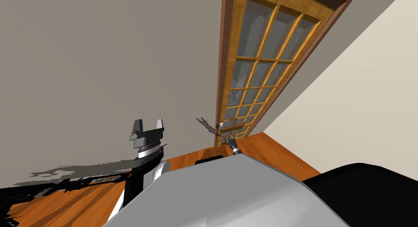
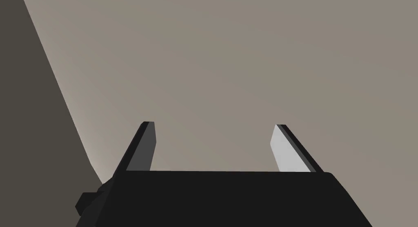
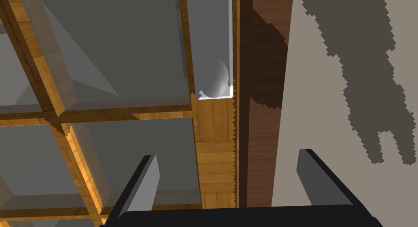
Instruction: Pull the door open
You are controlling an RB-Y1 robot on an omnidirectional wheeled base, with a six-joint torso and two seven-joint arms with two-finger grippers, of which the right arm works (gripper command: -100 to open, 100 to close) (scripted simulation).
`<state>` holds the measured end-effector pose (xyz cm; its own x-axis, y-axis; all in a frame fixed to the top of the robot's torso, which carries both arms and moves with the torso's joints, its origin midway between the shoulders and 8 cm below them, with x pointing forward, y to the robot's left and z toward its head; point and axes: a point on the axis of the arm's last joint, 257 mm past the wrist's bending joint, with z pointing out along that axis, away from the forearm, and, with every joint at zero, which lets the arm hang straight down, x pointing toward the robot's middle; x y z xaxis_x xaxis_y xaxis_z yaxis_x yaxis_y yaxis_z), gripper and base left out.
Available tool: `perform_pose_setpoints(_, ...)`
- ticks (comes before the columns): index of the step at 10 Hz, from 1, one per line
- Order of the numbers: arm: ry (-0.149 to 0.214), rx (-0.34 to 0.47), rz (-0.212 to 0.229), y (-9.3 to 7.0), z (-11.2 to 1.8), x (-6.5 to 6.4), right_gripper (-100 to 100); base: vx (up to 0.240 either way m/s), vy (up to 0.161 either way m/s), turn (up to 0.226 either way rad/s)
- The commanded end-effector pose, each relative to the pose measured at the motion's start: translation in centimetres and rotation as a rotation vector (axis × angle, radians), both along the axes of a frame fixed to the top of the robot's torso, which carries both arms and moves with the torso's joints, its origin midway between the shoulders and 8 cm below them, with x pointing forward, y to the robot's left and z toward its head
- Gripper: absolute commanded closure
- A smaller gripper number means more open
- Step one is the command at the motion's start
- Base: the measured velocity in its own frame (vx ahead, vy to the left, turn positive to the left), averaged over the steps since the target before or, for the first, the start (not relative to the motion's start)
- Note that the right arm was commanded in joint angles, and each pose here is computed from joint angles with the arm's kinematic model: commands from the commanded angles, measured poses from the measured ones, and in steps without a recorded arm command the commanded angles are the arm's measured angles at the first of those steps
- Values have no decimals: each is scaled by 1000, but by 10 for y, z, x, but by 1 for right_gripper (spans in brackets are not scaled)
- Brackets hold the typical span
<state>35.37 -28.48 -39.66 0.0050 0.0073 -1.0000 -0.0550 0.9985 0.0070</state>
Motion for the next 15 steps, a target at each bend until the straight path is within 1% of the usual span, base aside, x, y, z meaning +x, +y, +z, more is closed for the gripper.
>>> perform_pose_setpoints(1,0,0,0,0,0,0,-100,85,-51,17)
perform_pose_setpoints(2,-1,-24,-23,-15,0,3,-100,-61,-5,264)
perform_pose_setpoints(3,-2,-38,-46,-29,1,6,-100,-112,18,487)
perform_pose_setpoints(4,-3,-53,-77,-45,2,10,-100,-120,42,141)
perform_pose_setpoints(5,-5,-60,-94,-53,3,12,-100,-90,30,240)
perform_pose_setpoints(6,-7,-71,-132,-70,4,16,-100,-55,11,363)
perform_pose_setpoints(9,-11,-80,-196,-95,6,23,-100,-4,-20,222)
perform_pose_setpoints(10,-13,-79,-240,-109,7,26,-100,17,-41,355)
perform_pose_setpoints(11,-13,-78,-262,-115,7,28,-100,17,-57,252)
perform_pose_setpoints(12,-14,-70,-305,-126,7,31,-100,22,-64,332)
perform_pose_setpoints(13,-13,-65,-325,-131,6,33,-100,31,-66,268)
perform_pose_setpoints(15,-9,-37,-394,-142,3,37,-100,19,-89,291)
